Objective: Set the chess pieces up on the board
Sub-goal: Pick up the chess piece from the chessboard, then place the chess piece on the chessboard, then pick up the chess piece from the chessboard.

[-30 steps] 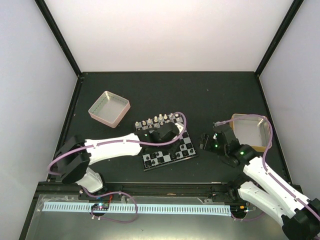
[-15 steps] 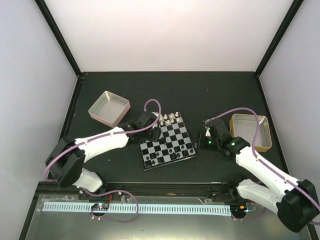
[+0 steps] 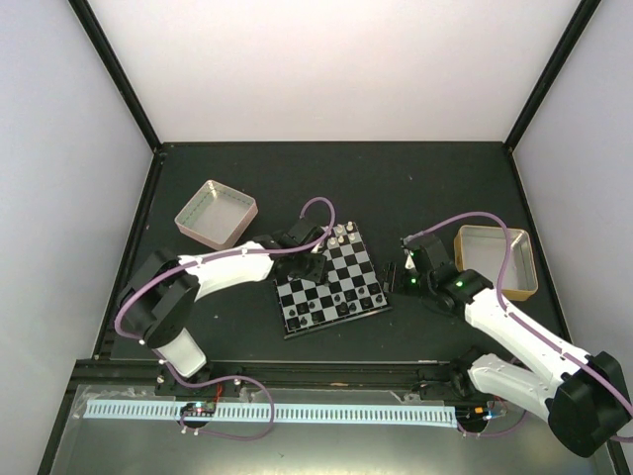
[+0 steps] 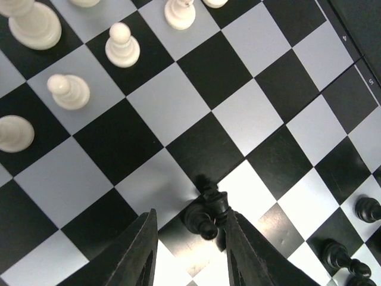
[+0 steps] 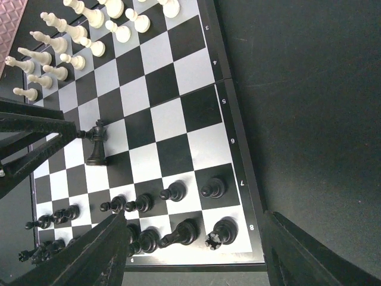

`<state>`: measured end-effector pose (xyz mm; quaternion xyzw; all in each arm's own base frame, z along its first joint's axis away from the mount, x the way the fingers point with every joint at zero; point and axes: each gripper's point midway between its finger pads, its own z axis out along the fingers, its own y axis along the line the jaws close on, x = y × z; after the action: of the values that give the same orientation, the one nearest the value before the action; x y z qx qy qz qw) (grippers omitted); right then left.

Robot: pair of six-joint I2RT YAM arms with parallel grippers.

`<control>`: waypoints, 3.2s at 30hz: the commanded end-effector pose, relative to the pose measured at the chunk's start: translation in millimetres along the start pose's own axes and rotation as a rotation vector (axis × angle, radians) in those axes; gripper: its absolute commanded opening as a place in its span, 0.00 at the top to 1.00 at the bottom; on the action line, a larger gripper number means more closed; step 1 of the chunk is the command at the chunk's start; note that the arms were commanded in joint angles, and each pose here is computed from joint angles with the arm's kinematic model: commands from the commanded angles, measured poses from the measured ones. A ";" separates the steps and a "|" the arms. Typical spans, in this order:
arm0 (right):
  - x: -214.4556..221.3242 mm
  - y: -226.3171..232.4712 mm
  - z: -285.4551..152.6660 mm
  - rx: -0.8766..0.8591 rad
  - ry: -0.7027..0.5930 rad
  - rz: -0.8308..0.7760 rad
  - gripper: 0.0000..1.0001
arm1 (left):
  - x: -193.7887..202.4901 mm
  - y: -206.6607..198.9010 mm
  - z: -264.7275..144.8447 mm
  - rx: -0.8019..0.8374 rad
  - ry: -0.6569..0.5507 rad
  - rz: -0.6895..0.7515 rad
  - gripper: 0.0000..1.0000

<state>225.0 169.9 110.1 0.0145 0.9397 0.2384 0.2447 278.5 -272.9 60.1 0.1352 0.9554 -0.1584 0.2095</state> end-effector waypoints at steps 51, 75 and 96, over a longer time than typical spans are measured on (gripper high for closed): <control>-3.7 -0.3 -9.7 -0.015 -0.061 0.026 0.39 | 57.4 -36.4 -20.8 -0.009 0.104 0.153 0.97; -4.1 0.6 -9.0 -0.017 -0.058 0.026 0.39 | 69.5 -42.7 -4.4 0.020 0.153 0.159 0.83; -12.0 43.0 22.7 -0.005 0.060 -0.106 0.39 | -2.0 32.4 -120.3 -0.121 -0.383 -0.138 0.59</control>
<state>230.5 196.3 111.7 -0.0226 0.9460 0.2322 0.2253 236.3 -238.5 129.9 0.1025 0.9330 -0.1552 0.3081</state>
